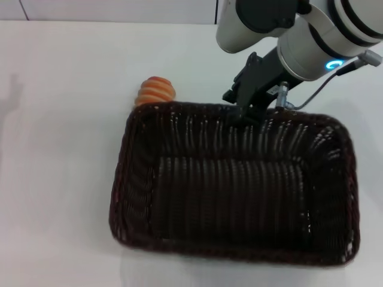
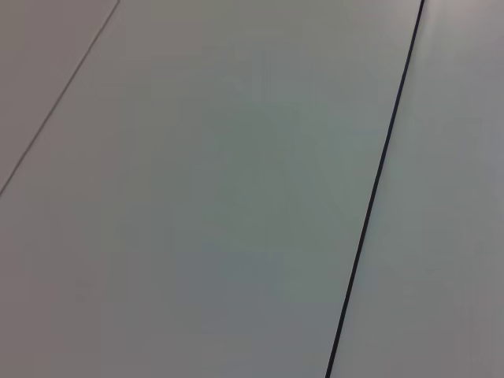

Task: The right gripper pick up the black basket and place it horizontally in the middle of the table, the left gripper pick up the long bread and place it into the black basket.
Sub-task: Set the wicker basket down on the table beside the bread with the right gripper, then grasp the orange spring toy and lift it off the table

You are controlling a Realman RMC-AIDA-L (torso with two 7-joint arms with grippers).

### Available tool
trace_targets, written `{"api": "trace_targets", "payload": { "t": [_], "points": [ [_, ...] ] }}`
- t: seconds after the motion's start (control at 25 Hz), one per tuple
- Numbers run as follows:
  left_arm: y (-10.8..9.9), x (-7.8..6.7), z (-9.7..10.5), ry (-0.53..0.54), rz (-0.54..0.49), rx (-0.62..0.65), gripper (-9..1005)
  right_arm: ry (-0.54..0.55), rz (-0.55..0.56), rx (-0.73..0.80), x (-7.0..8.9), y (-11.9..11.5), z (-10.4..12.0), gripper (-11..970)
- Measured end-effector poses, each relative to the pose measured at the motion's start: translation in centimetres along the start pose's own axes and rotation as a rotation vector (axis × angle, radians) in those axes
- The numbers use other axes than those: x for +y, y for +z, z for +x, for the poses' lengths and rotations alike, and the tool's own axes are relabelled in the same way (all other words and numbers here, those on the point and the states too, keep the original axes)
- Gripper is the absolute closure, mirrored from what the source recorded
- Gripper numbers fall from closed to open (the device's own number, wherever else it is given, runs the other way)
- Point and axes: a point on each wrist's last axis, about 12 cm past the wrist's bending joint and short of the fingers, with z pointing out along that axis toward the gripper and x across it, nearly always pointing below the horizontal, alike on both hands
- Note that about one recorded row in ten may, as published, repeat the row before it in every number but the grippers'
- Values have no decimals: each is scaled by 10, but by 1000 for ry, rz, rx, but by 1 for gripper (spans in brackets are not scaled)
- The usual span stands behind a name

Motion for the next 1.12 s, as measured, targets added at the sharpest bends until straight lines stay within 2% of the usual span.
{"api": "trace_targets", "payload": {
  "t": [0.08, 0.28, 0.32, 0.36, 0.48, 0.52, 0.56, 0.6, 0.68, 0.72, 0.76, 0.88, 0.92, 0.96, 1.04, 1.08, 1.12],
  "points": [
    [0, 1, 0, -10, -2, 1, 167, -2, 8, -9, -1, 1, -2, 616],
    [-1, 1, 0, -17, -5, 0, 168, -10, 22, -86, -1, 2, -13, 617],
    [-1, 1, 0, -19, -5, -1, 168, 3, 65, -167, -6, -2, -20, 617],
    [-1, 1, 0, -19, -5, -1, 168, 3, 65, -167, -6, -2, -20, 617],
    [2, -1, 1, -40, 1, 1, 168, 68, 195, -306, -21, -15, -18, 617],
    [4, -3, 2, -58, 7, 3, 169, 132, 304, -403, -35, -25, -6, 617],
    [4, -3, 2, -58, 7, 3, 169, 132, 304, -403, -35, -25, -6, 616],
    [6, -4, 2, -64, 10, 3, 169, 151, 351, -442, -40, -28, 0, 616],
    [9, -8, 3, -75, 29, 6, 169, 187, 458, -527, -49, -33, 19, 617],
    [10, -10, 3, -84, 40, 7, 169, 211, 551, -608, -51, -35, 39, 617],
    [10, -10, 3, -84, 40, 7, 169, 211, 551, -608, -51, -35, 39, 618],
    [16, -20, 5, -138, 100, 21, 170, 253, 671, -698, -46, -30, 73, 619],
    [18, -24, 6, -145, 128, 29, 170, 286, 723, -740, -41, -24, 91, 620],
    [18, -24, 6, -145, 128, 29, 170, 286, 723, -740, -41, -24, 91, 620],
    [22, -32, 8, -162, 194, 58, 170, 335, 763, -768, -35, -17, 110, 621],
    [22, -32, 8, -162, 194, 58, 170, 361, 777, -776, -33, -14, 117, 621],
    [24, -33, 9, -169, 204, 64, 171, 425, 798, -786, -29, -7, 134, 622]
  ]
}}
